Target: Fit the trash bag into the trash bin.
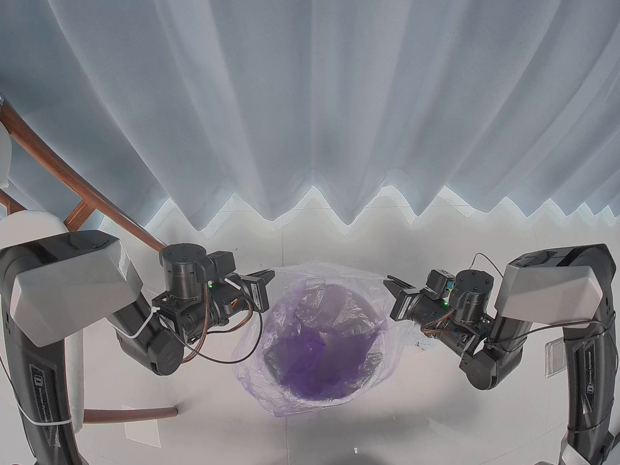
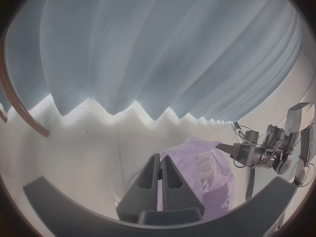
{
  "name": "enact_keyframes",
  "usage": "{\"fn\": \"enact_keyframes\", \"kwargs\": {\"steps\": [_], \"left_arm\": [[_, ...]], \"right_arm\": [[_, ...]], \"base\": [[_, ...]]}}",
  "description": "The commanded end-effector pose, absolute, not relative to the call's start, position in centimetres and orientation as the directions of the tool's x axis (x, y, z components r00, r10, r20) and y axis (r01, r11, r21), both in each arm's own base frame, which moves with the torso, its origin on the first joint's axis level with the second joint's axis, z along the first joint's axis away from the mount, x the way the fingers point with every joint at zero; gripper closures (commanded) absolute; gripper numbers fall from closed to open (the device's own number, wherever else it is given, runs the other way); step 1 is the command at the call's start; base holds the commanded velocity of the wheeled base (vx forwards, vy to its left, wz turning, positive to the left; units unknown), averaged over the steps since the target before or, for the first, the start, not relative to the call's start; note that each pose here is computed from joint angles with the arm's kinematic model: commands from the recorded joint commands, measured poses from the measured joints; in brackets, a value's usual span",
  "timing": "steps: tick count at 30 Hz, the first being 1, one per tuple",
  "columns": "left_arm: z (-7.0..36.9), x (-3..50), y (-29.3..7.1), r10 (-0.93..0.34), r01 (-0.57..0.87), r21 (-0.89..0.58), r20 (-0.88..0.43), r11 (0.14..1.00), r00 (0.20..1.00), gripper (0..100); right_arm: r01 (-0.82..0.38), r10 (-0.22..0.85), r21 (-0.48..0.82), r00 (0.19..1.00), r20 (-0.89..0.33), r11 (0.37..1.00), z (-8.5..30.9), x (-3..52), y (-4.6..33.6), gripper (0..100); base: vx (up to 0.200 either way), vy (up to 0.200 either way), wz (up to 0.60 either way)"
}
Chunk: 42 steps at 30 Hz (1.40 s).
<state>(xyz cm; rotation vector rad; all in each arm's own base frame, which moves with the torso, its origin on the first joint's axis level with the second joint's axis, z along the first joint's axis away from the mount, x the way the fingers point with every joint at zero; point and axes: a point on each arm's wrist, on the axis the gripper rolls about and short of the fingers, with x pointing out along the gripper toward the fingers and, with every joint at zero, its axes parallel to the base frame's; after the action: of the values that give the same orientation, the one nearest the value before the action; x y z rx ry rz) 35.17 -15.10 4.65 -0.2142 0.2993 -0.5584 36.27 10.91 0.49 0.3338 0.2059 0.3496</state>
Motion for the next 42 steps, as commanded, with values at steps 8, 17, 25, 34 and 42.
{"fn": "enact_keyframes", "kwargs": {"steps": [8, 17, 25, 34, 42], "left_arm": [[2.9, 37.3, -14.9, -0.516, 0.406, -0.378, -0.258, 0.832, 0.817, 100], [1.6, 37.5, -14.8, -0.508, 0.375, -0.405, -0.297, 0.834, 0.809, 100], [0.9, 37.7, -14.3, -0.498, 0.358, -0.408, -0.315, 0.84, 0.808, 100], [0.8, 38.0, -13.5, -0.482, 0.293, -0.493, -0.314, 0.819, 0.818, 100], [0.0, 38.0, -13.2, -0.469, 0.258, -0.516, -0.334, 0.817, 0.818, 100]], "right_arm": [[-0.262, 0.339, 0.366, 0.926, -0.166, 0.893, -1.1, 37.5, 10.2, 100], [-0.256, 0.34, 0.366, 0.922, -0.184, 0.894, -2.1, 38.2, 10.4, 100], [-0.243, 0.337, 0.367, 0.916, -0.217, 0.898, -3.6, 38.5, 10.4, 100], [-0.237, 0.336, 0.368, 0.913, -0.233, 0.899, -4.5, 38.5, 10.4, 100], [-0.228, 0.325, 0.367, 0.918, -0.229, 0.902, -6.1, 38.3, 9.9, 100]], "base": [[0.0, 0.0, 0.0], [0.0, 0.0, 0.0], [0.0, 0.0, 0.0], [0.0, 0.0, 0.0], [0.0, 0.0, 0.0]]}}
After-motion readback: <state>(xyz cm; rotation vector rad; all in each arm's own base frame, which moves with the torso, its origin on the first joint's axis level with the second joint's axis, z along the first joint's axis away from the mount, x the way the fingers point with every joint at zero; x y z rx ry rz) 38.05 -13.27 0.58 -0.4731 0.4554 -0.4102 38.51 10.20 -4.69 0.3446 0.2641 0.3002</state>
